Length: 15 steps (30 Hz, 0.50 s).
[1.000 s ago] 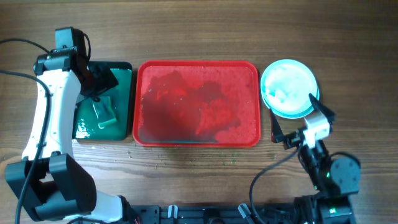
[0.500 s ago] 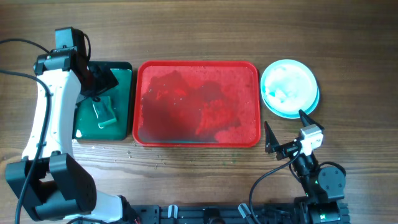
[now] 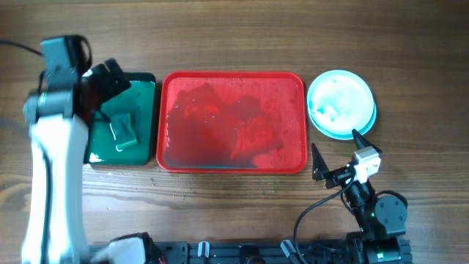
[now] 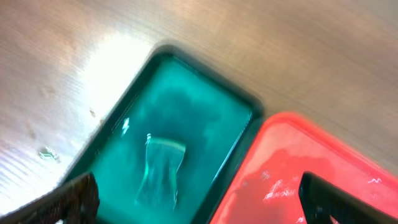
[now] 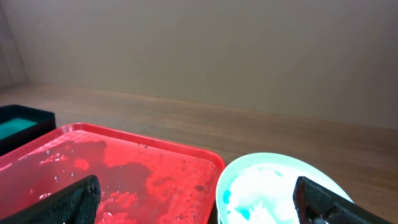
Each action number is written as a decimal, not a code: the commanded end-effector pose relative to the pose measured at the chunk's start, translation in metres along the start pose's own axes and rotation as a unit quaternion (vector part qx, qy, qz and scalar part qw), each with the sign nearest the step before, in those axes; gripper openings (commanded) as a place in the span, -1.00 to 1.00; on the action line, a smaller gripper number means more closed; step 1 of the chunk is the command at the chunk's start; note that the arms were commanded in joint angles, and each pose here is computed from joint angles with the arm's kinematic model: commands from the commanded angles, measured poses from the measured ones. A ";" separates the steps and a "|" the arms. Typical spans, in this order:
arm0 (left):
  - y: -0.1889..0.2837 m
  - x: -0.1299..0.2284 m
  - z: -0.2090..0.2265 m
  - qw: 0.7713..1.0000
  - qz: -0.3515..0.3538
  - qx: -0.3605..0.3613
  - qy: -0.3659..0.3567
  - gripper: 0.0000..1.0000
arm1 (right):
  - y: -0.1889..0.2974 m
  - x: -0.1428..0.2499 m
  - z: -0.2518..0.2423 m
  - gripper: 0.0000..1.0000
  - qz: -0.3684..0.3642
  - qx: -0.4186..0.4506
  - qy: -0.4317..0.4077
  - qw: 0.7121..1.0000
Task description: Clean dirty plates on tray and stack at the side
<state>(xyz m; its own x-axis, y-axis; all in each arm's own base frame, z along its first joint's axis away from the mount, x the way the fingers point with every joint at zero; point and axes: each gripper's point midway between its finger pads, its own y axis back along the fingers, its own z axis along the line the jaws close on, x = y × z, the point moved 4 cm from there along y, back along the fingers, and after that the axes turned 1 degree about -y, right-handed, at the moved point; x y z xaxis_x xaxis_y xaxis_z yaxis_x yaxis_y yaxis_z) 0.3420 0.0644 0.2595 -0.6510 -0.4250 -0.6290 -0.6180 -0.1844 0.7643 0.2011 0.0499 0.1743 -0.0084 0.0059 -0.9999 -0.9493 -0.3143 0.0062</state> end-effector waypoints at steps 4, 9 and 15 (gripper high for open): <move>0.067 0.066 0.002 0.961 -0.221 0.152 -0.074 1.00 | 0.000 -0.001 0.003 0.99 -0.003 -0.010 -0.008 1.000; 0.058 0.130 0.011 0.916 -0.335 0.203 -0.085 1.00 | 0.000 -0.001 0.003 1.00 -0.003 -0.010 -0.008 1.000; 0.030 0.164 0.019 0.901 -0.367 0.209 -0.093 1.00 | 0.000 -0.001 0.003 1.00 -0.003 -0.010 -0.008 1.000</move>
<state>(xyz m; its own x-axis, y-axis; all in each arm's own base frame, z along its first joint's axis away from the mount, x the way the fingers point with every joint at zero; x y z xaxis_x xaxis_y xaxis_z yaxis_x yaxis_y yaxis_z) 0.2101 0.0084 0.1849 -0.0588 -0.1921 -0.9796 -0.9982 -0.0010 0.0601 0.2011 0.0499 0.1739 -0.0125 0.0122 -0.9998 -0.9492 -0.3146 0.0080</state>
